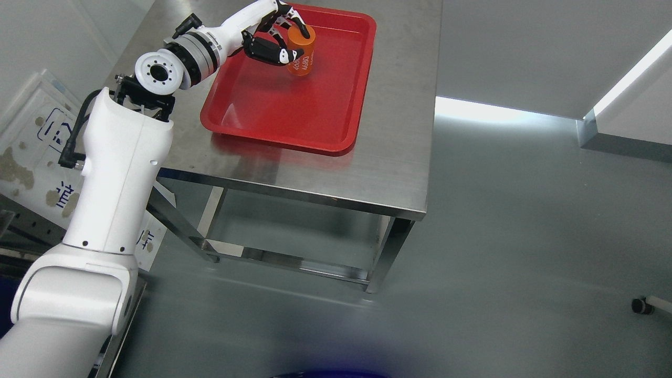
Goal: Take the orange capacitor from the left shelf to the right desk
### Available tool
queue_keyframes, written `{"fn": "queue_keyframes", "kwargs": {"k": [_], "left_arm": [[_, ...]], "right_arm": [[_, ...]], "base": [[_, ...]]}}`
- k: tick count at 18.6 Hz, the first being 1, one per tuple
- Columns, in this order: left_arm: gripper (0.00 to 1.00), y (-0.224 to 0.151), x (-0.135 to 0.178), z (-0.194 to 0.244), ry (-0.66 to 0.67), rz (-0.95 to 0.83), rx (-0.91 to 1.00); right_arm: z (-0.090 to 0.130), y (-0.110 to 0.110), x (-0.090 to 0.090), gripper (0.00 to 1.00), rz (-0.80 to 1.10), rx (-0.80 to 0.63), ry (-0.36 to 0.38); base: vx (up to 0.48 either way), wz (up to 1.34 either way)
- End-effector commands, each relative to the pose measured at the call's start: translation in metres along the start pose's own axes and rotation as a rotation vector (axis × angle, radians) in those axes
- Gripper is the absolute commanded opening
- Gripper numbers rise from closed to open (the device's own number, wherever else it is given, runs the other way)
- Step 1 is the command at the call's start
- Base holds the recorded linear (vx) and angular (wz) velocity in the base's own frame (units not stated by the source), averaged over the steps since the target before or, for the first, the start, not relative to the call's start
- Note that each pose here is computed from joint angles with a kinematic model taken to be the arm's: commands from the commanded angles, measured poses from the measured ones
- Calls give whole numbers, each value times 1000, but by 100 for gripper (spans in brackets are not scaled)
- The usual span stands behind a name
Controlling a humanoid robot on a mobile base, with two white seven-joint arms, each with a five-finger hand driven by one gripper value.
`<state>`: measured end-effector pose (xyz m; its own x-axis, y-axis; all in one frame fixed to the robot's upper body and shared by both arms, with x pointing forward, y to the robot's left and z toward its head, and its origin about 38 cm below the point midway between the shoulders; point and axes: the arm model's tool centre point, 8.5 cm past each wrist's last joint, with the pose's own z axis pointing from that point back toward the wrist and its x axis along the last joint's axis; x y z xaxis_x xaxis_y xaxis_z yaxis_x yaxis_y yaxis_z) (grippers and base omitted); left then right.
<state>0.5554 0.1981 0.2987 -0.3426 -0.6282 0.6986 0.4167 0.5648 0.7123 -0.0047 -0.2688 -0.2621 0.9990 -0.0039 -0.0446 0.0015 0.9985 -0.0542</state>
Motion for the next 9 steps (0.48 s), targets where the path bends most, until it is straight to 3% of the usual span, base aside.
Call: {"fn": "queue_keyframes", "kwargs": {"k": [1, 3, 9], "left_arm": [[67, 13, 3, -3, 40, 24, 12], [78, 24, 12, -4, 45, 28, 27], [92, 75, 36, 15, -59, 136, 189]], "right_arm": [[0, -11, 13, 100, -10, -18, -36], [0, -11, 13, 100, -10, -18, -36], [0, -11, 13, 100, -10, -18, -36]], "base": [[0, 0], [0, 0], [0, 0]]}}
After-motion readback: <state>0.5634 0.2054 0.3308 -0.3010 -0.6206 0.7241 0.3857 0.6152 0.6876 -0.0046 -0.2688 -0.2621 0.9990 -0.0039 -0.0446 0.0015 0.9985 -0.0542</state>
